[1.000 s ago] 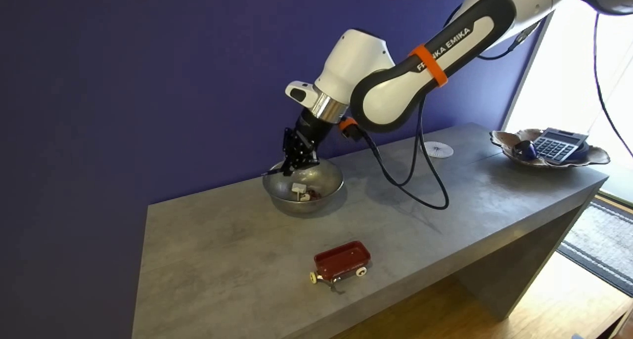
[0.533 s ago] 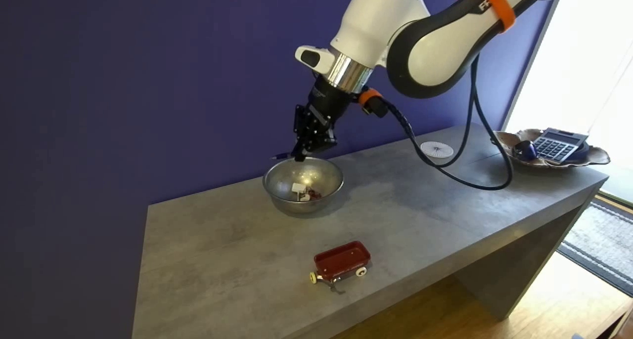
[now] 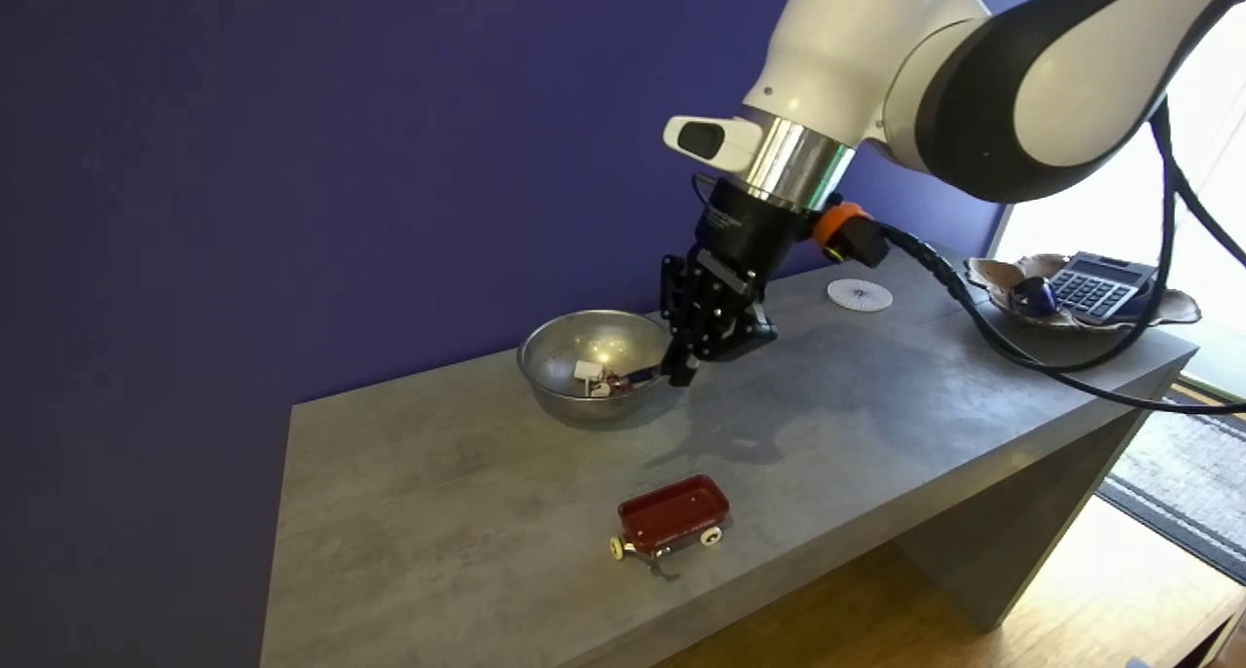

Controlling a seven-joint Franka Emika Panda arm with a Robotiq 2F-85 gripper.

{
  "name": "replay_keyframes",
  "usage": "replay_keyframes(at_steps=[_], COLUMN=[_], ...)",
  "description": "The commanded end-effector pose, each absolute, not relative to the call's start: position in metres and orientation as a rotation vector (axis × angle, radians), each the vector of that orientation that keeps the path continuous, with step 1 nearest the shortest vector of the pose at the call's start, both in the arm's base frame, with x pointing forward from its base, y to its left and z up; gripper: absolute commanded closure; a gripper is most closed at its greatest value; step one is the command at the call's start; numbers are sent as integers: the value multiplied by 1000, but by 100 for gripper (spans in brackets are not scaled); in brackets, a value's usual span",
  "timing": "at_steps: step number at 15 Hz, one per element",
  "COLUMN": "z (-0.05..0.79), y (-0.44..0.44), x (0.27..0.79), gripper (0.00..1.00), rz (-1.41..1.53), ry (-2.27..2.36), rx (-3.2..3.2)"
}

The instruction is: Take the pen out of the bowl

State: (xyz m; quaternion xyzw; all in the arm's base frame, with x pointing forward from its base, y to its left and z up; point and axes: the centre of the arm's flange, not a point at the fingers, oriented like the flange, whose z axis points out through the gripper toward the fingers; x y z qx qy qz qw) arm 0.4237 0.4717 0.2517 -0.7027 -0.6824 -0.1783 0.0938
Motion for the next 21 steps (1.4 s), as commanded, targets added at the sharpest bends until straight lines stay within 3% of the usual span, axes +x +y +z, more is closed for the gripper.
replay_keyframes(at_steps=[1,3,4,5,6,11,17,18,19,20,21], z=[246,236,233,233,233,202,198,197,196,191,185], y=[435,449,447,447,447,474,487,490,490,494,499], x=[382,398,394,395,396,421,414,414,414,417,419], gripper=[97,97,86,86,97,97,97,86,86,97,97], rz=[-400,-425,-411,-411,-415,-68,-88,-94,-92,-57,-28], ry=[-1918,-1955,-1957,-1956,-1954,-2037,-2056,-2055,-2055,-2065,-2069], rx=[-2214,-2178,-2178,-2179,-2179,-2251,-2174,-2168,-2168,-2166,-2167])
